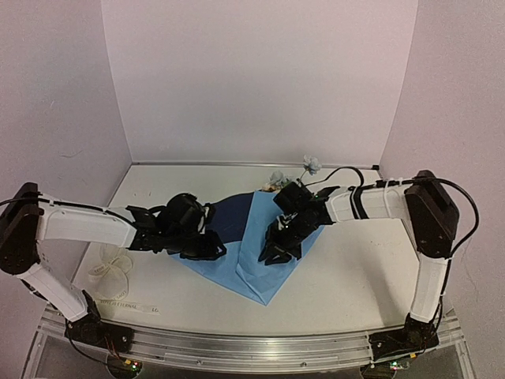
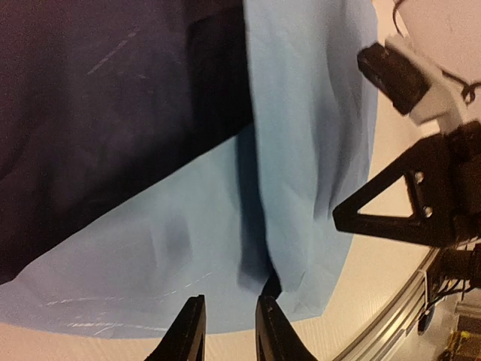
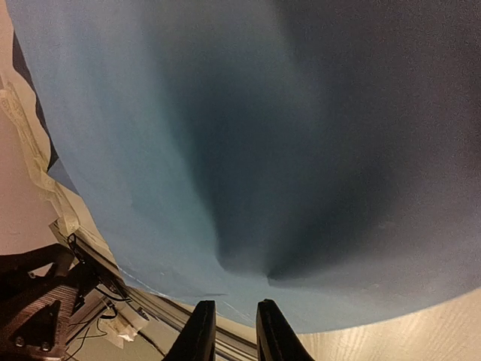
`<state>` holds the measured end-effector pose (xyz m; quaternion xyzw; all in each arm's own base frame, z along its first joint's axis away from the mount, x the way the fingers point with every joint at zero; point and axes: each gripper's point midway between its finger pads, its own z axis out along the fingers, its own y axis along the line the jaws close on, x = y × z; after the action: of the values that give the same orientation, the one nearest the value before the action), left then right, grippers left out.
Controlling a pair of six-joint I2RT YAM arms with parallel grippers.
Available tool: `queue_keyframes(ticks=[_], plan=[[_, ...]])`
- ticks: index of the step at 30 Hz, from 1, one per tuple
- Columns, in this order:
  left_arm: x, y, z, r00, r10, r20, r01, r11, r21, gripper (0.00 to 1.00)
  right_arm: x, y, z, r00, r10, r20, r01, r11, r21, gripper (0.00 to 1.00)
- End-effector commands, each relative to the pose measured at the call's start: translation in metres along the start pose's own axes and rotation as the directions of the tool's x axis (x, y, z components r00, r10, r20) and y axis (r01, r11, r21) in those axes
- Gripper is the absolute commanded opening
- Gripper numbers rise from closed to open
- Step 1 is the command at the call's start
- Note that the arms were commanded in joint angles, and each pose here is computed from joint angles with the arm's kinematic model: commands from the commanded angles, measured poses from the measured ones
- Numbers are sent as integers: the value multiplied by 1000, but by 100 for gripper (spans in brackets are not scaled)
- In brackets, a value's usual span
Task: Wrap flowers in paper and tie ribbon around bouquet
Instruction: Pick up the left corner of the flattened wrapping paper at the center of the board.
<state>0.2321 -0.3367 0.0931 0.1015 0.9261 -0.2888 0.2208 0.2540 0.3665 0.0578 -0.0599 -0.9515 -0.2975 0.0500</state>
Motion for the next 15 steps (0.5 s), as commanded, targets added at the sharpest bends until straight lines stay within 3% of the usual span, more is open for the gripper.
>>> queue_keyframes(ticks=[1,6,15], plan=[[1,55,-32,981,-183,66,190,974,-127,28,-2,32,24,999,-5,37,7,999,-42,20],[12,103,-55,930,-347,122,364,917,-163,33,6,43,45,1000,-9,26,10,999,-44,20],[23,124,-44,887,-449,106,458,884,-90,41,11,34,66,1000,16,13,-16,1000,-17,20]])
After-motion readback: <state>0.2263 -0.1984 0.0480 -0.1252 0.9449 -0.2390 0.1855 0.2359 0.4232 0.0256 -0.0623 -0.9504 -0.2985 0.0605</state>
